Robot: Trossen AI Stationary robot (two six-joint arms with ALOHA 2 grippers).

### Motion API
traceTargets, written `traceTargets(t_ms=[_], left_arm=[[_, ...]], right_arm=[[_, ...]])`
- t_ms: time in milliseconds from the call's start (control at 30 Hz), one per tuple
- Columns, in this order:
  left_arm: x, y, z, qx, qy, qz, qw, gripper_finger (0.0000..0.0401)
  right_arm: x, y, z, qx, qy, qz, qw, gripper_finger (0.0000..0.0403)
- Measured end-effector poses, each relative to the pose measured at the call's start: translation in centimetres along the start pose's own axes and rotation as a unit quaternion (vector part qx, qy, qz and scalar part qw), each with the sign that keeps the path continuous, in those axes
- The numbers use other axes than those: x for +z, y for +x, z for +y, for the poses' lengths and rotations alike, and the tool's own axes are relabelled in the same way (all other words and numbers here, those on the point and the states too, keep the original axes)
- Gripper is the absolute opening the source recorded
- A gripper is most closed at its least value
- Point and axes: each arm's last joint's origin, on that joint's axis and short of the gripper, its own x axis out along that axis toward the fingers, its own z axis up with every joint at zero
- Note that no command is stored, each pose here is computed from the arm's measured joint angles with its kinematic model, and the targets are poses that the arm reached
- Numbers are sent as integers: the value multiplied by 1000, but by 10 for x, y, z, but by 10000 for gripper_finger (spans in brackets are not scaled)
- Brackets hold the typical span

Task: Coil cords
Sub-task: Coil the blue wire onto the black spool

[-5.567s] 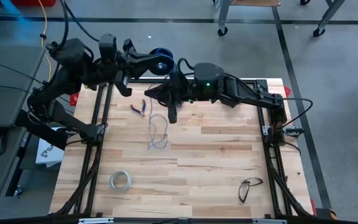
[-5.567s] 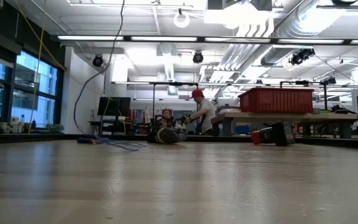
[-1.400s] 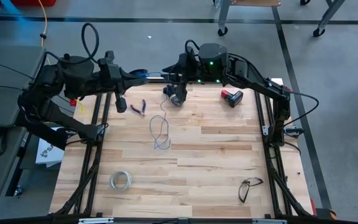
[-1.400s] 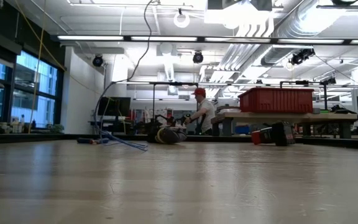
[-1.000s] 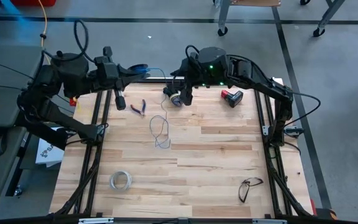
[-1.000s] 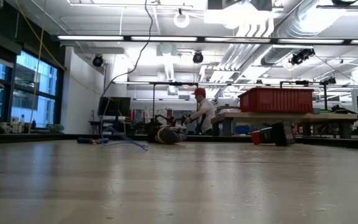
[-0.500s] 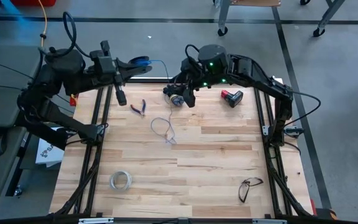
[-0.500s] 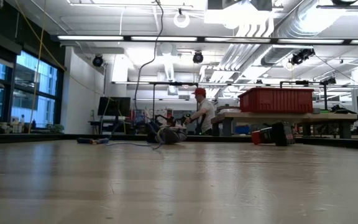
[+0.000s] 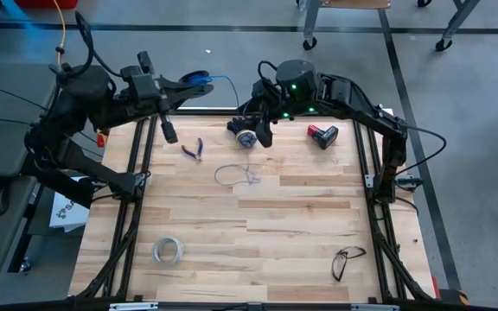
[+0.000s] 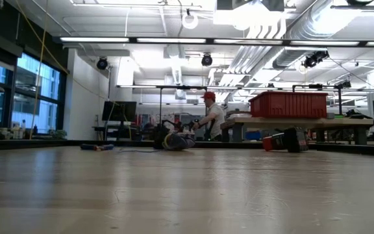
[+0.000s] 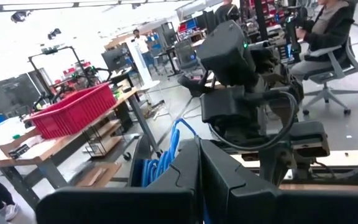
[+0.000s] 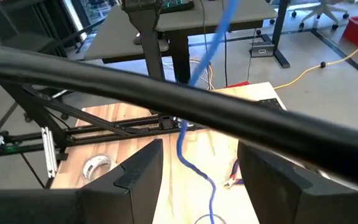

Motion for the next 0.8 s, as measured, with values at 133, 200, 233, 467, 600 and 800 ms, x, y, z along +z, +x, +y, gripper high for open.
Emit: traceTargets(t_ms=[133,200,233,467,600,800], left_arm=[[0,0,0,1,0,0,1000,1],[1,0,1,8,-2,-1,1000,1],[0,0,1,11,-2,0,1000,1],[0,0,1,21,-6,4,1000,1],[0,0,1,22,-5,5,1000,1],[0,0,1,23,7,6,1000,1]], right_arm=[[0,0,0,0,-13,0,1000,201],[0,0,0,0,-16,0,1000,201],[0,0,0,0,-22,1,1000,201],[0,0,0,0,-35,3,999,201],[-1,0,0,-7,-50,7,999,201],[-3,0,-2,-33,-66,15,997,198]])
